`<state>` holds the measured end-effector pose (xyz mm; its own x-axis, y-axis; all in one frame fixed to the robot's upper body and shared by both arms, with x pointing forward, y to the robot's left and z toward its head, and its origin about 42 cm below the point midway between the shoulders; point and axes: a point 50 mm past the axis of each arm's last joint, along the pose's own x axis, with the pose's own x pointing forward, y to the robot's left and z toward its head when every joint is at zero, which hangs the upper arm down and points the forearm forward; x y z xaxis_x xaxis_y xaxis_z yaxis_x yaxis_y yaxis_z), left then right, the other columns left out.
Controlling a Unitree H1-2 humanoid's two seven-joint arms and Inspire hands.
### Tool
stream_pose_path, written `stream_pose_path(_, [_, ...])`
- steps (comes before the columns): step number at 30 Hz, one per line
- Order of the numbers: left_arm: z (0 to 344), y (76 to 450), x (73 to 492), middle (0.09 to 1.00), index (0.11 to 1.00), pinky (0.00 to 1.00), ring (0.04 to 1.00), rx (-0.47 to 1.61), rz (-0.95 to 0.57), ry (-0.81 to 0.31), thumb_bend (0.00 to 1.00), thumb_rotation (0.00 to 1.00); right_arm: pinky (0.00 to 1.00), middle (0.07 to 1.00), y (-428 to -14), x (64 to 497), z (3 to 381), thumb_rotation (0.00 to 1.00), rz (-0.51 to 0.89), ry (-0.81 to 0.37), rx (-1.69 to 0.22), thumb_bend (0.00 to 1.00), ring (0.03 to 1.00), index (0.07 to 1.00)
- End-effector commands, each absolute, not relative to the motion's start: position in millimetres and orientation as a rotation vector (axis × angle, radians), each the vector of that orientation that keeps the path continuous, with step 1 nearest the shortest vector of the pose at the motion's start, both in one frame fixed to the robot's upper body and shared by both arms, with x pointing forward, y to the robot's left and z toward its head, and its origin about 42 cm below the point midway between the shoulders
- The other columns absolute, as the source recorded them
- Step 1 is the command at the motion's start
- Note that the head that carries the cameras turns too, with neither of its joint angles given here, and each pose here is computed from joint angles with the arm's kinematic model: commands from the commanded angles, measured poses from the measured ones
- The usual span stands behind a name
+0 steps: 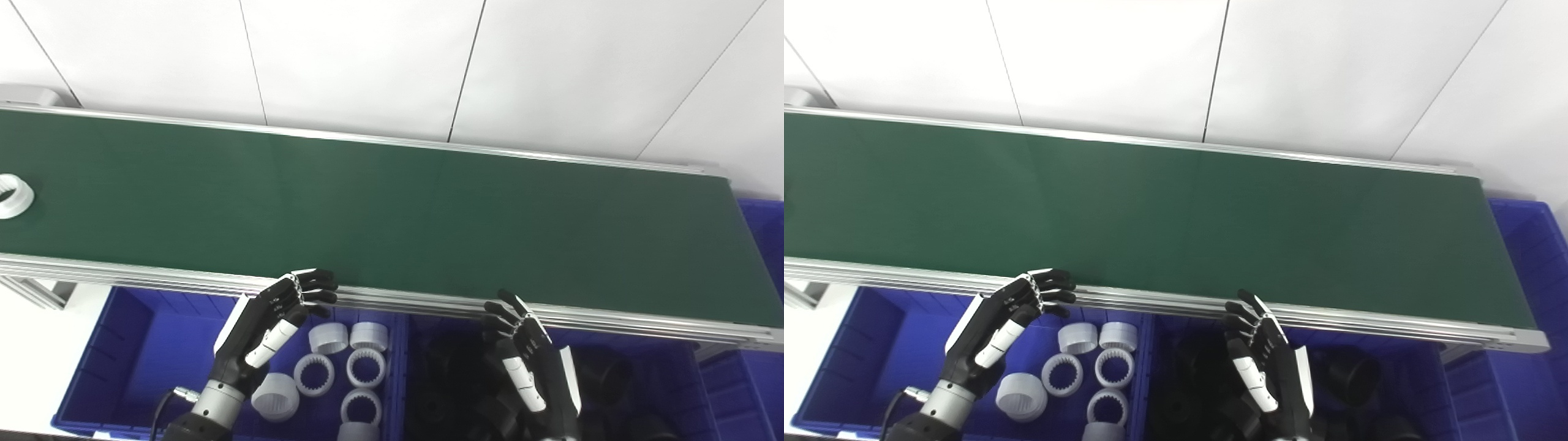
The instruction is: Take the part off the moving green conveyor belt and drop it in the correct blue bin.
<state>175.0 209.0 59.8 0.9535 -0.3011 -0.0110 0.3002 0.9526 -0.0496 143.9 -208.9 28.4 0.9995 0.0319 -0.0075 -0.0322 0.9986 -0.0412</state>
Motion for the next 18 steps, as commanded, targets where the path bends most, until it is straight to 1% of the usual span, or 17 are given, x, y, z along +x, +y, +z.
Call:
stream_pose_path(1, [67.7, 208.2, 179.7, 0.717, 0.722, 0.57, 0.670, -0.040, -0.311, -0.044, 0.74, 0.73, 0.64, 0.777, -207.9, 147.2, 36.4, 0.74, 0.034, -0.064, -0.036, 0.68, 0.730, 0.851])
stream_pose_path(13, [65.3, 206.1, 179.0, 0.712, 0.710, 0.56, 0.658, -0.026, -0.303, -0.042, 0.71, 0.71, 0.65, 0.783, -209.0, 146.2, 32.3, 0.73, 0.030, -0.048, -0.026, 0.66, 0.732, 0.860])
stream_pose_path(15, [63.6, 205.3, 178.7, 0.708, 0.708, 0.55, 0.650, -0.020, -0.305, -0.049, 0.69, 0.69, 0.65, 0.790, -210.1, 145.9, 30.8, 0.72, 0.027, -0.042, -0.023, 0.65, 0.738, 0.864])
stream_pose_path(18, [61.8, 204.6, 178.9, 0.700, 0.702, 0.54, 0.649, -0.023, -0.311, -0.057, 0.67, 0.64, 0.66, 0.793, -212.2, 146.0, 28.3, 0.76, 0.024, -0.034, -0.034, 0.63, 0.744, 0.874])
